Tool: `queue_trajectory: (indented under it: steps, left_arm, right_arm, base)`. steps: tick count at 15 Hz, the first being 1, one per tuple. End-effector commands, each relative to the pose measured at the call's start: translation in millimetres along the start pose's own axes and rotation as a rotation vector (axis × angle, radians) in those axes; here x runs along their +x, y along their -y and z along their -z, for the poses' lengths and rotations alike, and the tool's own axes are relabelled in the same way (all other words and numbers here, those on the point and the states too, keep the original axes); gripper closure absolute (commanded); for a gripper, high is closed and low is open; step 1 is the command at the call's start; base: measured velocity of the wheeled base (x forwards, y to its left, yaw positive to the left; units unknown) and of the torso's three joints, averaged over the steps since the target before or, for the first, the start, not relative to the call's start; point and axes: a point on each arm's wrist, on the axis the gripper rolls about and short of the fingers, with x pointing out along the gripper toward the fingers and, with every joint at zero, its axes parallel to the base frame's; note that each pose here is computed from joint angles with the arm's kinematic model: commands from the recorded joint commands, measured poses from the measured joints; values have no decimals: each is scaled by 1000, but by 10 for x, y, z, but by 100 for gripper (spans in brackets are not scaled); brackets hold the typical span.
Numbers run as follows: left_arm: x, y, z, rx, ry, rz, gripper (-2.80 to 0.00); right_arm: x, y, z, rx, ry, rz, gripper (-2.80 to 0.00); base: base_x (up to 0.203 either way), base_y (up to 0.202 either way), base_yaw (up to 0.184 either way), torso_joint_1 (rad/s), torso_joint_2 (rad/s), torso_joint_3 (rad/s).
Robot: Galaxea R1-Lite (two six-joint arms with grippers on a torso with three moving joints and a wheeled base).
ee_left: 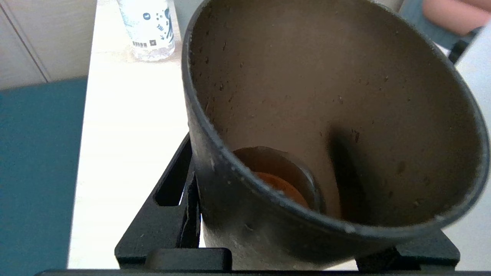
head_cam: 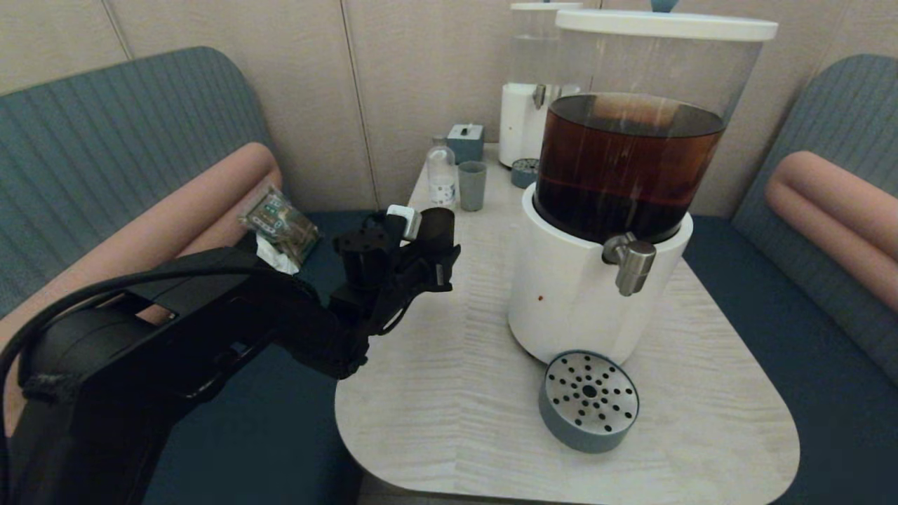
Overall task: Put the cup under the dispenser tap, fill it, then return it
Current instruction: Place the cup next to the water dispenser
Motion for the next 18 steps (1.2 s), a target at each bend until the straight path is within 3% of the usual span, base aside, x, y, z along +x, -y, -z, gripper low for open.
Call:
queue_trajectory:
  steps: [1, 4, 10, 18]
  left_arm:
    - [87, -78, 139, 0, -20, -14, 0]
    - [107, -166, 281, -1, -68, -29, 0]
    - [138, -242, 330, -7, -118, -11, 0]
    - [186, -245, 395, -37, -135, -7, 0]
  right_arm:
    - [0, 0, 0, 0, 0, -1, 0]
    - [1, 0, 1, 0, -2, 0, 0]
    - [0, 0, 1, 0, 0, -1, 0]
    - [0, 0, 1, 0, -1, 0, 0]
  base:
    - [0, 0, 0, 0, 0, 0]
    - [0, 0, 0, 0, 0, 0]
    - [0, 0, 0, 0, 0, 0]
    - [0, 0, 0, 0, 0, 0]
